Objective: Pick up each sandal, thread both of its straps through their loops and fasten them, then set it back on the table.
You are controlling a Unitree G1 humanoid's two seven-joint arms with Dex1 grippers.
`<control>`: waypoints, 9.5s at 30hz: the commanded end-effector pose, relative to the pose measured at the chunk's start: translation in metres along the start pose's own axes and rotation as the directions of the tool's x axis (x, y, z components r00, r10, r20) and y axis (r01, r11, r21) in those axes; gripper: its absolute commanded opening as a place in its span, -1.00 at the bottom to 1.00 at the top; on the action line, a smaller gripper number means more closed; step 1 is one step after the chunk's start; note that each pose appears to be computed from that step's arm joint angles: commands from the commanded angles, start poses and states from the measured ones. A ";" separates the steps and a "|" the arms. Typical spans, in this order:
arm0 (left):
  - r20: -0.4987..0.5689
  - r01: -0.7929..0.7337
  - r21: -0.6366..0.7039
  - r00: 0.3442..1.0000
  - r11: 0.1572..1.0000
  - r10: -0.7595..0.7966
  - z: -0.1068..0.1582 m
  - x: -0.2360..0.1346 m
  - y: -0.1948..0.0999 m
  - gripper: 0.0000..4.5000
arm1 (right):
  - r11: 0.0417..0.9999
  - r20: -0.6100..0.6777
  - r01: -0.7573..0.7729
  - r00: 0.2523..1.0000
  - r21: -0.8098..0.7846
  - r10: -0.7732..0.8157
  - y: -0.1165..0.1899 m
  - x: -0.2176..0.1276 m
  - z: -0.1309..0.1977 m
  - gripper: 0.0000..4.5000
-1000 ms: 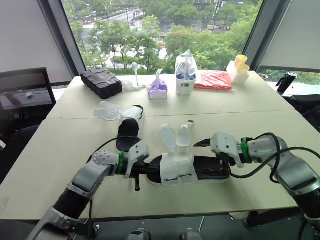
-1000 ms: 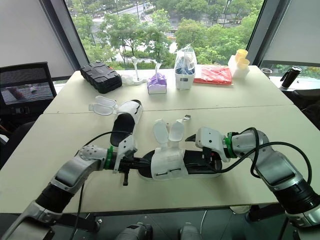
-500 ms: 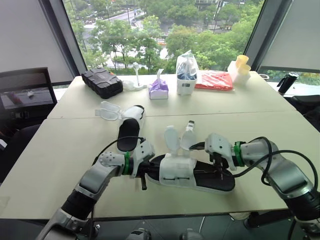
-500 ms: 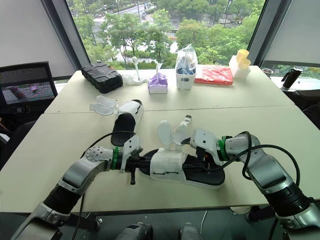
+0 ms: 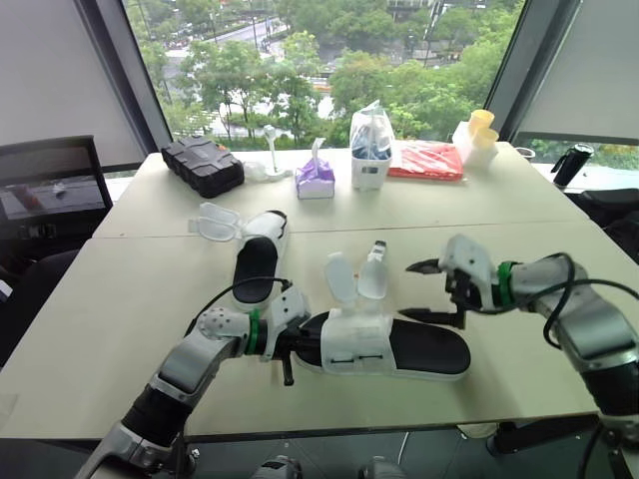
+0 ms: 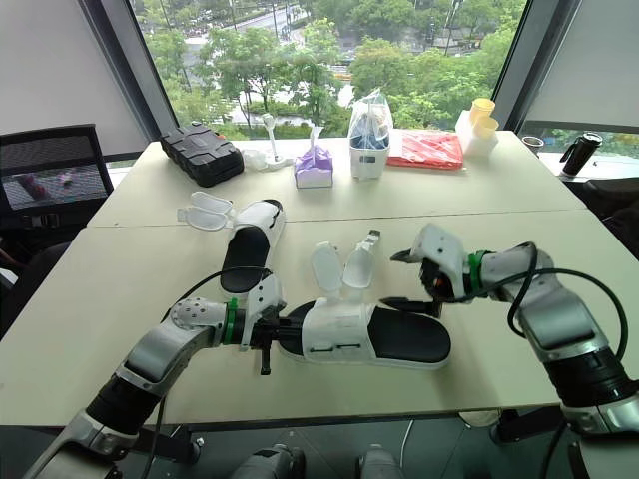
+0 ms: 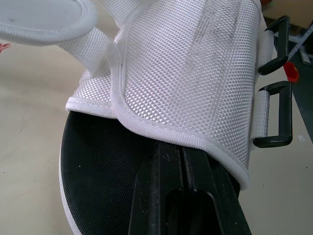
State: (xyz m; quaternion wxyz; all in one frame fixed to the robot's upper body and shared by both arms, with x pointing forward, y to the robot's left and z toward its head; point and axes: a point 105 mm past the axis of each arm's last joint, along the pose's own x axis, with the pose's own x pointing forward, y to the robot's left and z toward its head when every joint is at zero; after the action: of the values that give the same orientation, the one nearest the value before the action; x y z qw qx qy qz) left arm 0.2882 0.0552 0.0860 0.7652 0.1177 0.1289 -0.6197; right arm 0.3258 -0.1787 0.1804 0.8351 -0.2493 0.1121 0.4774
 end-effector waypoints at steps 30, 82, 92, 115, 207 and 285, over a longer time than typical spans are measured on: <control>-0.030 0.013 -0.006 0.999 1.000 -0.014 -0.012 0.007 -0.003 -1.00 | 0.551 0.125 -0.104 0.992 0.828 0.001 -0.035 0.095 0.009 0.98; -0.039 0.030 -0.028 0.999 0.999 -0.031 -0.017 0.007 -0.007 -1.00 | 0.807 0.144 -0.125 0.957 -0.578 0.251 0.104 0.024 0.039 -0.99; -0.051 0.043 -0.025 0.998 0.999 -0.044 -0.017 0.006 -0.006 -1.00 | 0.381 0.152 0.004 0.921 -0.924 0.358 0.135 0.020 0.013 -0.99; -0.034 0.055 -0.038 0.998 0.998 -0.056 -0.016 0.013 -0.010 -1.00 | 0.366 0.093 -0.025 0.949 -0.930 0.302 0.138 -0.016 -0.047 0.96; -0.011 0.035 -0.049 0.999 0.998 -0.035 -0.015 0.024 -0.019 -1.00 | 0.631 0.042 -0.363 0.885 0.686 0.463 0.052 0.030 0.019 -0.98; -0.013 0.046 -0.036 0.999 0.998 -0.047 -0.014 0.027 -0.019 -1.00 | 0.826 -0.134 -0.469 0.839 0.311 0.527 0.103 0.016 0.000 -0.86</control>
State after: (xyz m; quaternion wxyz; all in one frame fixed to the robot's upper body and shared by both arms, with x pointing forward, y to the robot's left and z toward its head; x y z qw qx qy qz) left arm 0.2777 0.0283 0.0815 0.7536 0.1048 0.1120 -0.6392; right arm 0.2482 -0.1223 0.1378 0.6857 -0.1359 0.3325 0.6331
